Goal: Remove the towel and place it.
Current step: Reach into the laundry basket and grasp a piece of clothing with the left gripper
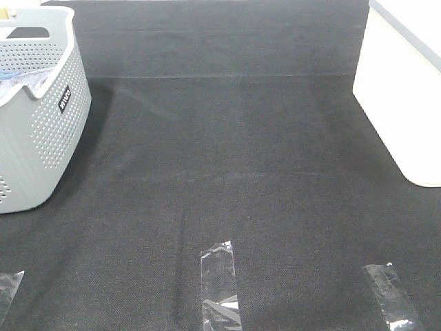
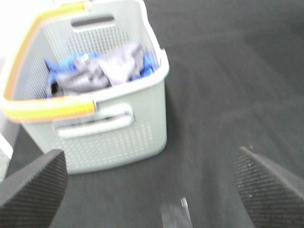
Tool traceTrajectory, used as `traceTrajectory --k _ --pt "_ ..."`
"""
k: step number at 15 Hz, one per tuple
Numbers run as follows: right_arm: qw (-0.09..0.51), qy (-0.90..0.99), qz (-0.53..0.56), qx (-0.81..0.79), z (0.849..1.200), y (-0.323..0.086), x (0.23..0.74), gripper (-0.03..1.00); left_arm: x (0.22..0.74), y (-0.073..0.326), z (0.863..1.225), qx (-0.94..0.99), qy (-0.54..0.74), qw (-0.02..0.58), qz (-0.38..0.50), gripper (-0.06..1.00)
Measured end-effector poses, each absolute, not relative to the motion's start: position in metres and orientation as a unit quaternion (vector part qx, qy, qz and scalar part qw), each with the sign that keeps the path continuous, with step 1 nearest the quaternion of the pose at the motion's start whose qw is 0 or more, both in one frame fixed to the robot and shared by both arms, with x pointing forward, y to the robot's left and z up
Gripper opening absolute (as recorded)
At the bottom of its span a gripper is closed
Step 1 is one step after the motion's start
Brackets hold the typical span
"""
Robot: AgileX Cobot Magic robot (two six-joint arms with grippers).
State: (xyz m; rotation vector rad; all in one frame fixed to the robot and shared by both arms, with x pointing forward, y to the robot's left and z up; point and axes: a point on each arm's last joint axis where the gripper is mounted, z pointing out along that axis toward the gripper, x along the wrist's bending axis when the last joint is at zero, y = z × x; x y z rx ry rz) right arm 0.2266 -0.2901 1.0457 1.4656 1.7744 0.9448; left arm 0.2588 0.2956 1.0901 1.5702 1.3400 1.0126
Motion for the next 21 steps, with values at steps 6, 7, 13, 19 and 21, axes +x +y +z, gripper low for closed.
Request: traceTrajectory --k 6,7,13,19,21 --pt "0.321 0.675 0.360 0.558 1.046 -0.290 0.227 0.70 0.397 0.299 1.155 0.660 0.548 0.330 0.394 0.89" --pt "0.321 0.675 0.360 0.558 1.046 -0.290 0.227 0.70 0.419 0.299 1.160 0.666 0.552 0.321 0.385 0.89" --pt "0.321 0.675 0.360 0.558 1.046 -0.290 0.227 0.70 0.537 0.299 1.155 0.685 0.578 0.272 0.352 0.89" --pt "0.321 0.675 0.360 0.558 1.046 -0.290 0.227 0.70 0.658 0.311 1.109 0.658 0.641 0.189 0.347 0.81" --pt "0.321 0.675 0.360 0.558 1.046 -0.290 0.227 0.70 0.682 0.312 1.094 0.647 0.664 0.172 0.332 0.76"
